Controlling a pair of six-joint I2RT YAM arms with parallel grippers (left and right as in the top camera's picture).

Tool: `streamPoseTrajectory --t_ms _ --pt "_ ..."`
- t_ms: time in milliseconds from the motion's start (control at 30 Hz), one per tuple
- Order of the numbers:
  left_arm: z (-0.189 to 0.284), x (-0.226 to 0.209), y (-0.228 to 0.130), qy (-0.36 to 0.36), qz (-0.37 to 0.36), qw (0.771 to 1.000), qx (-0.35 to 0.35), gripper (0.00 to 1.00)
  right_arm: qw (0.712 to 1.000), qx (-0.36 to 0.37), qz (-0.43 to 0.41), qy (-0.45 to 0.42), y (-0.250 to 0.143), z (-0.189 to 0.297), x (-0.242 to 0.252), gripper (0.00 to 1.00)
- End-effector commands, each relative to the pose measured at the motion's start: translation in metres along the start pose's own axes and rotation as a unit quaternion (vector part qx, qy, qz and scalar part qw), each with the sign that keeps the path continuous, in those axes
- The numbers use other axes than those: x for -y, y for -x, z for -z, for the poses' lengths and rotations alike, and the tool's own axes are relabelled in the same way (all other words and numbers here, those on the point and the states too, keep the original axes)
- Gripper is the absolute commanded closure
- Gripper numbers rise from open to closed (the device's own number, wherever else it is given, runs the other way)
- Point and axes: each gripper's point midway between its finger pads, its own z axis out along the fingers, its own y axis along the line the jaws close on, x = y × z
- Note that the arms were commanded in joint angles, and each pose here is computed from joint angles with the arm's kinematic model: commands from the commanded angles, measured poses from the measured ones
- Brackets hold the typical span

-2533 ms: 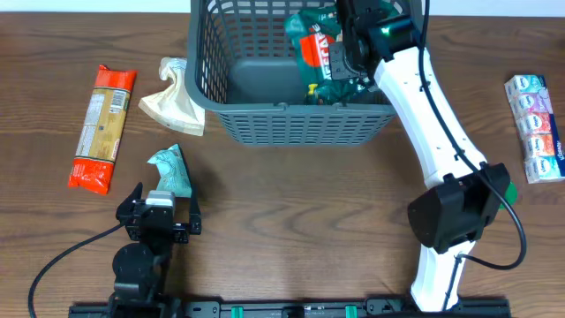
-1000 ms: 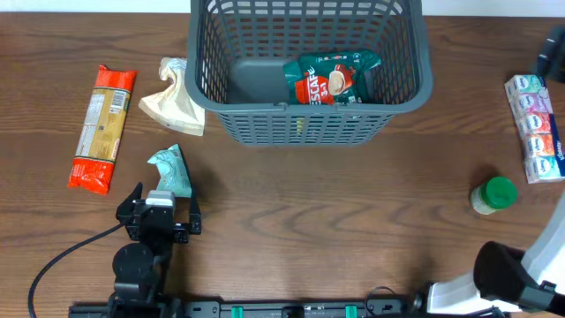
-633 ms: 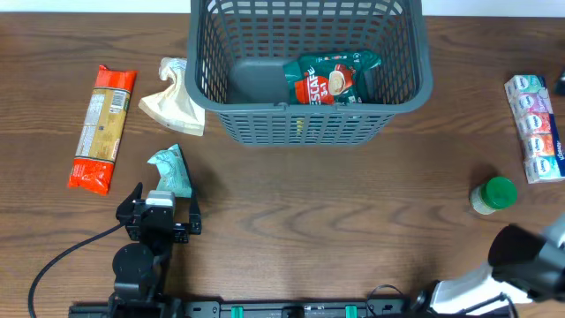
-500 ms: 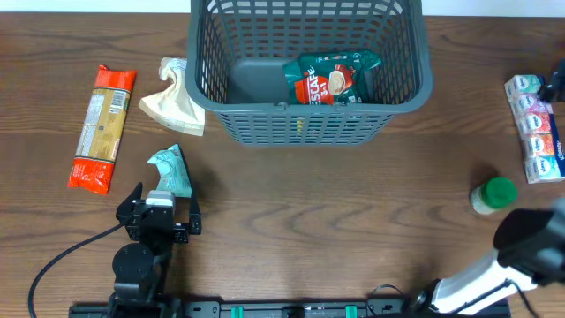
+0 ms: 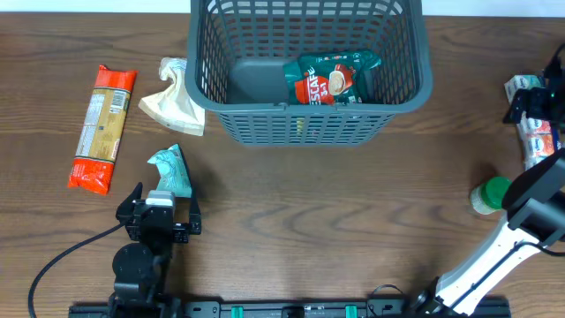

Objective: Pack container
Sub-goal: 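Move the right gripper to the tissue multi-pack and grasp it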

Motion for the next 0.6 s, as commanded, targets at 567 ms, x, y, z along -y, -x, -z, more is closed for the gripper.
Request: streamPoseTrajectory --t_ms 567 --pt "-0.003 -0.001 -0.012 0.004 -0.003 1.0 -0.014 0.01 0.995 0.013 -0.087 0.055 -0.024 -0.032 0.081 0.01"
